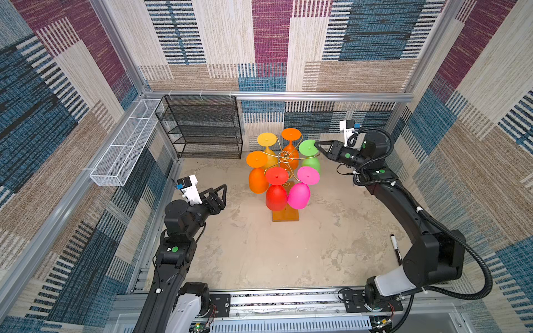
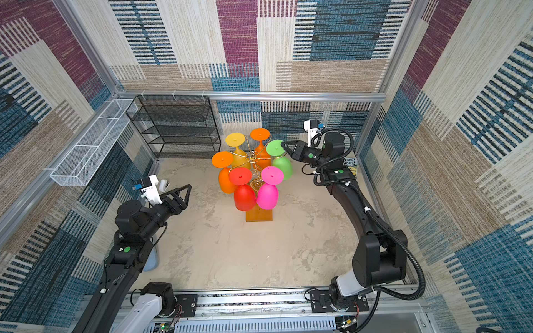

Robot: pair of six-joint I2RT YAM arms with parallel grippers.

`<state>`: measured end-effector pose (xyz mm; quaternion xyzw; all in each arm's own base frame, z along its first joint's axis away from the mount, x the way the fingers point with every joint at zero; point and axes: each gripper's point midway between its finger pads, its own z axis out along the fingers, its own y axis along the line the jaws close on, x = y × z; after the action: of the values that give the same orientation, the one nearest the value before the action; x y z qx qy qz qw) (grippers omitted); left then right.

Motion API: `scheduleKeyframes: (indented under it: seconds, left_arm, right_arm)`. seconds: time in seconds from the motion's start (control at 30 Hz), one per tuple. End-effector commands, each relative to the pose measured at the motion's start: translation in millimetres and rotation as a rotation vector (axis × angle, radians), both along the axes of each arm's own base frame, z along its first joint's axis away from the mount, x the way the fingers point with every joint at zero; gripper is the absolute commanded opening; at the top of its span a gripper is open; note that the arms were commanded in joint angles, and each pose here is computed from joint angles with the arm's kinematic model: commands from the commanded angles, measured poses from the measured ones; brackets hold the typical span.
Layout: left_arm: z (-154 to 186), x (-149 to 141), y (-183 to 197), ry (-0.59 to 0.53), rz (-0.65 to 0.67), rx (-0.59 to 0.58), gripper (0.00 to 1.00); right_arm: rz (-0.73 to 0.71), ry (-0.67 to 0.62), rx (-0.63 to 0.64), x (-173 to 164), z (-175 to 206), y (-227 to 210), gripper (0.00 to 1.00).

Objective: Take the wine glass off the wine glass rack
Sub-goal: Pick up the wine glass from the wine glass rack.

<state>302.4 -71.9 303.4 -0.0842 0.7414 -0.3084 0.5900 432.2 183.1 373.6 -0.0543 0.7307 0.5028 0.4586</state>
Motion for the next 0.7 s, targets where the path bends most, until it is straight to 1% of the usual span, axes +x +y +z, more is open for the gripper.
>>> scheduleKeyframes:
  seconds: [0.0, 0.1, 0.17, 0.33, 0.4, 0.53, 0.67]
  left_arm:
    - [5.2, 0.2, -1.2, -0.032, -0.009, 0.018, 0.73]
    - [4.4, 0.3, -1.2, -0.03, -0.009, 0.018, 0.73]
    - [3.9, 0.3, -0.8, -0.029, -0.007, 0.018, 0.73]
    - [2.7, 0.1, -0.7, -0.027, -0.006, 0.018, 0.73]
    - [3.2, -0.2, -0.8, -0.029, -0.006, 0.019, 0.73]
    - [1.8, -0.7, -0.3, -0.028, -0.004, 0.019, 0.73]
    - [0.7, -0.8, -0.3, -0.026, -0.005, 0.017, 0.73]
  right_arm:
    - [0.025, 0.007, -0.024, -1.8, -2.2, 5.2, 0.24]
    - [0.012, 0.006, -0.035, -1.5, -1.9, 4.5, 0.24]
    - [0.008, 0.008, -0.037, -1.5, -1.4, 3.9, 0.23]
    - [-0.001, 0.038, -0.047, 1.5, -6.7, 3.2, 0.12]
    - [-0.006, 0.043, -0.049, 1.8, -6.5, 2.3, 0.09]
    - [-0.014, 0.053, -0.045, 2.2, -3.5, 1.7, 0.0]
    - [-0.029, 0.066, -0.033, 2.6, 2.0, 0.1, 0.0]
